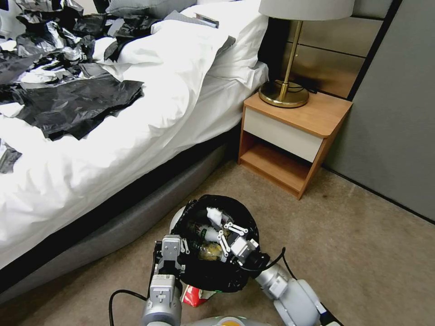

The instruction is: Pick up the trash bin, then pick up the garbage from the floor and place it into the trash bin.

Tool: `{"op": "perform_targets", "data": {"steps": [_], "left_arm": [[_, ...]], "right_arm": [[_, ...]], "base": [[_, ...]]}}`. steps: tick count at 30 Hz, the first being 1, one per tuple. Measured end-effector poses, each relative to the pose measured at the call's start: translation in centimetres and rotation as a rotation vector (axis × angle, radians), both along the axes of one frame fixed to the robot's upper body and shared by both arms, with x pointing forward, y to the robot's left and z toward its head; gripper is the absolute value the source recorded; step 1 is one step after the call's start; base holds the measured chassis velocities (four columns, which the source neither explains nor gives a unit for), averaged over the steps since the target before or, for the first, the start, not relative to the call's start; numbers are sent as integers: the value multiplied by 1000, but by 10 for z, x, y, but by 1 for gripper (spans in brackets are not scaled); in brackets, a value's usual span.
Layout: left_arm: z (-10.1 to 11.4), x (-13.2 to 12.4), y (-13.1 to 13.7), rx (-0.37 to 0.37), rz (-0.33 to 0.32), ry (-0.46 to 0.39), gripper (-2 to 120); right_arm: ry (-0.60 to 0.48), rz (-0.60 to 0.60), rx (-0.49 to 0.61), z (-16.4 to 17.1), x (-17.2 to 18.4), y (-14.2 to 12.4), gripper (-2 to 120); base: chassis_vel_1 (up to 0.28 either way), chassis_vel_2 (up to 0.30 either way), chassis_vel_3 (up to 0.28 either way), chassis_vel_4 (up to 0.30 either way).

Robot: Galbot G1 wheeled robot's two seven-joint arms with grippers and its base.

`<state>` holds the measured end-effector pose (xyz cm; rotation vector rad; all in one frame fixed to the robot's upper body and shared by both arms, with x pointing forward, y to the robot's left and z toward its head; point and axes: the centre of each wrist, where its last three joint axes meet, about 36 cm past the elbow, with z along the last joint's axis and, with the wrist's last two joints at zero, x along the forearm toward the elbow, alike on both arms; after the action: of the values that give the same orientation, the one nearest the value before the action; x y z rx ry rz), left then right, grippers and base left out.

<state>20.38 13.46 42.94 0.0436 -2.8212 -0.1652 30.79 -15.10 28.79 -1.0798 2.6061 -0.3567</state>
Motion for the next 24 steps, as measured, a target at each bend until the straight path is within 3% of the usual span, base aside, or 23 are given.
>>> {"op": "perform_targets", "data": {"steps": [7, 8, 12, 16, 19, 24], "left_arm": [[0, 0, -1, -4, -2, -1, 2], [0, 0, -1, -4, -2, -1, 2], [0, 0, -1, -4, -2, -1, 2], [0, 0, -1, -4, -2, -1, 2], [1, 1, -1, -4, 0, -3, 2], [1, 2, -1, -6, 2, -5, 2]], "right_arm": [[39, -10, -11, -11, -1, 2, 51], [39, -10, -11, -11, -1, 2, 51], [33, -14, -10, -9, 0, 0, 71], [24, -15, -6, -5, 1, 0, 81], [12, -13, 1, 0, 1, 0, 96], [-16, -5, 16, 11, 0, 1, 100]], "base": [[0, 0, 0, 0], [0, 0, 0, 0], [0, 0, 0, 0], [0, 0, 0, 0], [0, 0, 0, 0], [0, 0, 0, 0]]}}
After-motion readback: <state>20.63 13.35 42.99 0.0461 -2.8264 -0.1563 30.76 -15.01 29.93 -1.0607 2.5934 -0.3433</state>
